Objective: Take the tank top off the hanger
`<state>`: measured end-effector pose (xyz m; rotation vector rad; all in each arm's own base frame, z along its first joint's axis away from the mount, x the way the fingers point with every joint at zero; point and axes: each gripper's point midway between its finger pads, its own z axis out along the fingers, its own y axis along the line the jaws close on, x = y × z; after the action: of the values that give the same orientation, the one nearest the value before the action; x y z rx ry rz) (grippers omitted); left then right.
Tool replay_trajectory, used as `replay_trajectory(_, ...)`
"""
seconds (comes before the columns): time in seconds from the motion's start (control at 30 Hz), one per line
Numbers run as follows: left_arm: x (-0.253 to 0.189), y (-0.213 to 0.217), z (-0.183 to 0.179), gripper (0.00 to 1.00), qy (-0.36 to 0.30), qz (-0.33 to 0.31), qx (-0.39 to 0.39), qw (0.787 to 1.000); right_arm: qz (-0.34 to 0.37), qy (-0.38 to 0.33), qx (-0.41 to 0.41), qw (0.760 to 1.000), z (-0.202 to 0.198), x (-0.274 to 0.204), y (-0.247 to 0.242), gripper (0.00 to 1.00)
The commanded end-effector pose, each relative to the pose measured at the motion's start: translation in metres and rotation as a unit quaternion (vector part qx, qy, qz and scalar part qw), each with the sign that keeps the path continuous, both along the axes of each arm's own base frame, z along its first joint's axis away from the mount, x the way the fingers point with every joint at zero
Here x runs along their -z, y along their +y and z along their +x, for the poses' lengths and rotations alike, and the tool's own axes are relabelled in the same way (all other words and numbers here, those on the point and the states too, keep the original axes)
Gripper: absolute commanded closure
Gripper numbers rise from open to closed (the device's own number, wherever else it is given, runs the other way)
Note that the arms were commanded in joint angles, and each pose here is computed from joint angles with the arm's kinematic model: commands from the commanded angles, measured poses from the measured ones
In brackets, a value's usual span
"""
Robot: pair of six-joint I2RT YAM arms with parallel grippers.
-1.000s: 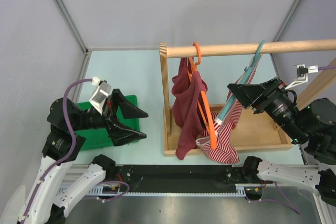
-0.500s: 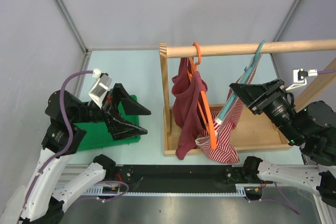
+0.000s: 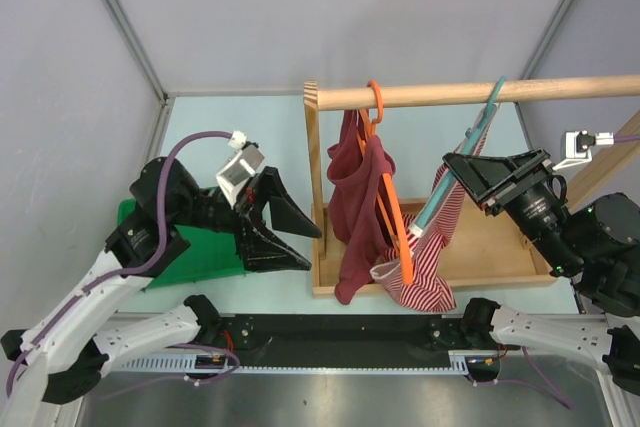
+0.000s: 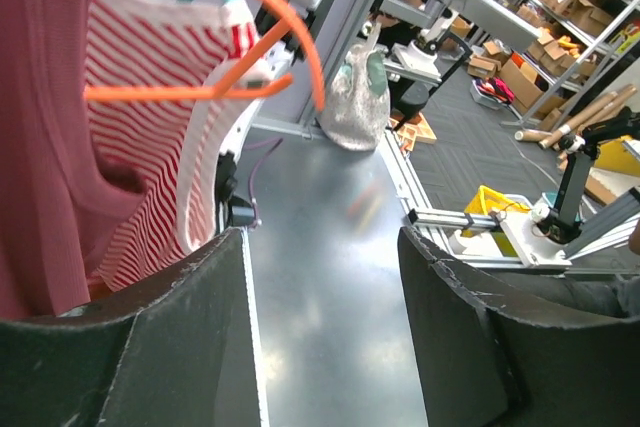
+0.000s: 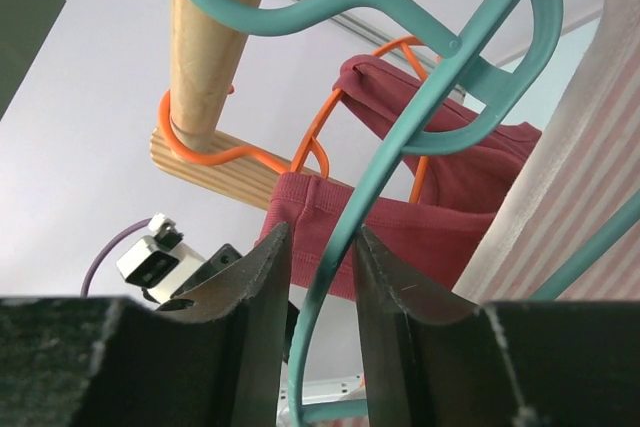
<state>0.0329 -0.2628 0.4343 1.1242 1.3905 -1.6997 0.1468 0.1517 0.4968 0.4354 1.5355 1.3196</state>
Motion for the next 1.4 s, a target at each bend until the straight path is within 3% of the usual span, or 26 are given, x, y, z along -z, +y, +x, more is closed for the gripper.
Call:
replay_trajectory(0.0, -0.033, 0.006, -0.01, 0.32, -0.051, -0.046, -0.006, 0.998, 0.059, -0.011, 0.014, 0.998, -0.001, -0.026, -0.013, 0.65)
replay_trajectory(0.23, -0.025, 0.0, -0.012, 0.32, -0.046, -0.038, -0.006, 0.998, 0.077, -0.022, 0.015, 0.997, -0.005, -0.041, -0.02, 0.7)
replay_trajectory(0.7, -0.027, -0.02, -0.05, 0.34, -0.043, -0.036, 0.04, 0.998, 0.097, -0.041, 0.014, 0.994, -0.011, -0.07, -0.032, 0.84)
replay_trajectory(0.97, -0.047, -0.023, -0.074, 0.36, -0.076, -0.053, 0.057, 0.994, 0.12, -0.04, 0.012, 0.992, -0.021, -0.076, -0.05, 0.89)
replay_trajectory(1.37, -0.079, -0.049, -0.099, 0.24, -0.131, -0.059, 0.048, 0.988, 0.174, -0.007, -0.009, 0.985, -0.038, -0.072, -0.073, 1.0)
